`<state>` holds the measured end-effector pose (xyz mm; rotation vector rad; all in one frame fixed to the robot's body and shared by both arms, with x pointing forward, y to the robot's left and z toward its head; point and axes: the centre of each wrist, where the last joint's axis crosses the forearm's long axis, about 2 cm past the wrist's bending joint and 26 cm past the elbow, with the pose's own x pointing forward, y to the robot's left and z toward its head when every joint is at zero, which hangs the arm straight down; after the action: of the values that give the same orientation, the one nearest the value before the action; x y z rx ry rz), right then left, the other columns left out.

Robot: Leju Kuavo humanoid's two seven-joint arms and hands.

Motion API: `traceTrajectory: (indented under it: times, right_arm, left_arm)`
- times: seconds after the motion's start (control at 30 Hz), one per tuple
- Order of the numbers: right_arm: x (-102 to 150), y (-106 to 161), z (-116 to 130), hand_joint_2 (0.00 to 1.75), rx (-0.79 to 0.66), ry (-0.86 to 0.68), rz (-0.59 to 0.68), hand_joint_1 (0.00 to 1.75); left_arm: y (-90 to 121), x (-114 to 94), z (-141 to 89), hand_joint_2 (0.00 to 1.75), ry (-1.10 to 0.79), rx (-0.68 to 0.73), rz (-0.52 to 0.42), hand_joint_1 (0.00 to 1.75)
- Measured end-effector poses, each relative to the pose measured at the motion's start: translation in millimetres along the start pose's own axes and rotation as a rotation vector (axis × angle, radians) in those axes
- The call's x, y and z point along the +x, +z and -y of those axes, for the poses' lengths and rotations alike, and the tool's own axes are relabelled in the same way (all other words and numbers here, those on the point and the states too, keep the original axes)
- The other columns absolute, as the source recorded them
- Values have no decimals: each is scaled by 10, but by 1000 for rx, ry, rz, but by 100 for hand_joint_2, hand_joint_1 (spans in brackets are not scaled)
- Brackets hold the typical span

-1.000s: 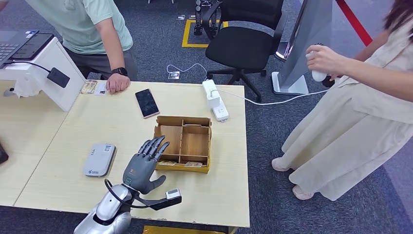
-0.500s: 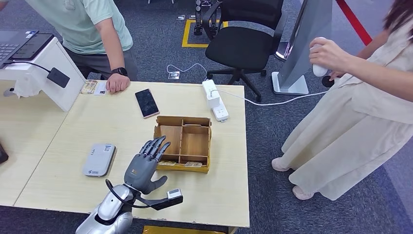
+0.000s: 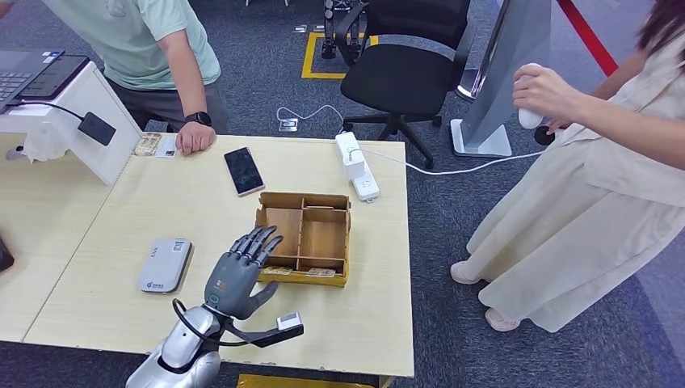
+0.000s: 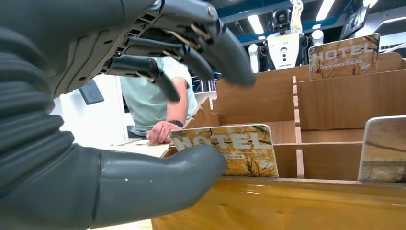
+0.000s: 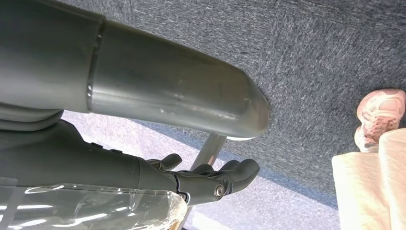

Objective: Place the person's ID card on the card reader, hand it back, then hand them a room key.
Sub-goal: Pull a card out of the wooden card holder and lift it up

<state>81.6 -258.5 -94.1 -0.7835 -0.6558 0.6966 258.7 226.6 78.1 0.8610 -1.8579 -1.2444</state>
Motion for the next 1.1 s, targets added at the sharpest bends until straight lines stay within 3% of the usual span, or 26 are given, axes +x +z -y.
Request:
traceTrajectory:
  times: [0.77, 1.1]
  right_arm:
    - [11, -2, 0, 0, 0, 4, 7, 0]
    - [15, 1, -3, 0, 2, 15, 2, 0]
  left_arm:
    - [-22, 19, 9, 175, 41, -38, 25, 175]
    - [-104, -11, -72, 175, 54, 6, 24, 175]
